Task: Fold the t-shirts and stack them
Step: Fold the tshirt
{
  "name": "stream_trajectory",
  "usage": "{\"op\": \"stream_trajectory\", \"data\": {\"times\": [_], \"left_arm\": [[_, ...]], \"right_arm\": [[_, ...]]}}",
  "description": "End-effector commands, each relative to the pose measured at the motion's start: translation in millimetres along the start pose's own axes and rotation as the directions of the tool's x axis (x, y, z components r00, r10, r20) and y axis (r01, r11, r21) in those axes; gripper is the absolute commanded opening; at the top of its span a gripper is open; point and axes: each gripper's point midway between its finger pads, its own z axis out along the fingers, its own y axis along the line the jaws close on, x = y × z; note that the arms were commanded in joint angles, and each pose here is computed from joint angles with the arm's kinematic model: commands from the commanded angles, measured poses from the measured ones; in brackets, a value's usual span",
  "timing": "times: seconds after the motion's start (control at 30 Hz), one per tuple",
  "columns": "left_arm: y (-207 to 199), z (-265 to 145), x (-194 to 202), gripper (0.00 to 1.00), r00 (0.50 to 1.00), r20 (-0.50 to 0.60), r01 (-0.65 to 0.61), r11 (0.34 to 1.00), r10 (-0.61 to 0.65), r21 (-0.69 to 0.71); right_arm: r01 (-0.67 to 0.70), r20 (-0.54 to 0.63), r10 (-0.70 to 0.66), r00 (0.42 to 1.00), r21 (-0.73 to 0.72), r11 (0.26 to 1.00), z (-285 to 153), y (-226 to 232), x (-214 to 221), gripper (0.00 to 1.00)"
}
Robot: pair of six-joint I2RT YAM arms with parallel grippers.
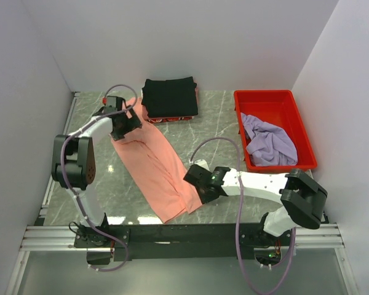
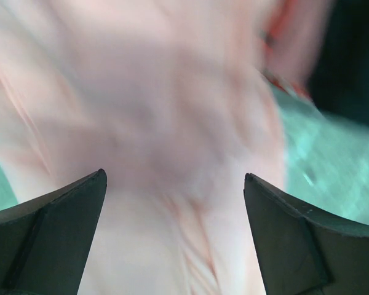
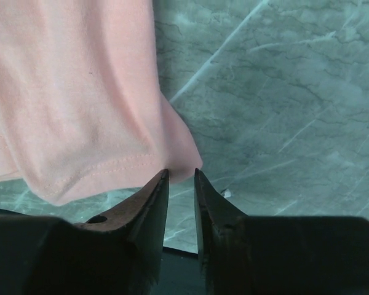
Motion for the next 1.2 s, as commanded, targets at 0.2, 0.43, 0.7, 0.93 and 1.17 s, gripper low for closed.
{"op": "stream_trajectory", "data": {"times": [0.2,0.43,0.7,0.93,1.17], "left_arm": [[-26.8,-109.6,51.0,1.0,0.996,0.09,-0.02,1.0,0.021,-0.015],[-35.1,-167.9,170.4,1.0,0.995,-0.016,-0.098,0.979,0.103,0.18],[-23.1,-204.3,287.8,0.99,0.954,-0.229,-0.139,0.963,0.193,0.23],[-2.9,-208.5,348.1,0.97,0.879,-0.328,-0.333,0.938,0.347,0.101],[11.3,-195.7,367.9,0.83,0.838,-0.37,-0.425,0.905,0.401,0.017]], "right_arm": [[-0.003,0.036,0.008,0.999,-0.13,0.991,-4.4,10.1,-8.4,0.33],[-0.039,0.085,0.063,0.994,-0.261,0.964,-24.8,10.9,-19.8,0.41],[-0.083,0.081,0.113,0.99,-0.308,0.948,-26.8,0.3,-24.2,0.57],[-0.123,0.028,0.139,0.99,-0.319,0.94,-12.7,-3.1,-12.5,0.57],[-0.155,-0.006,0.163,0.987,-0.346,0.925,-5.8,-1.4,-2.8,0.54]]}}
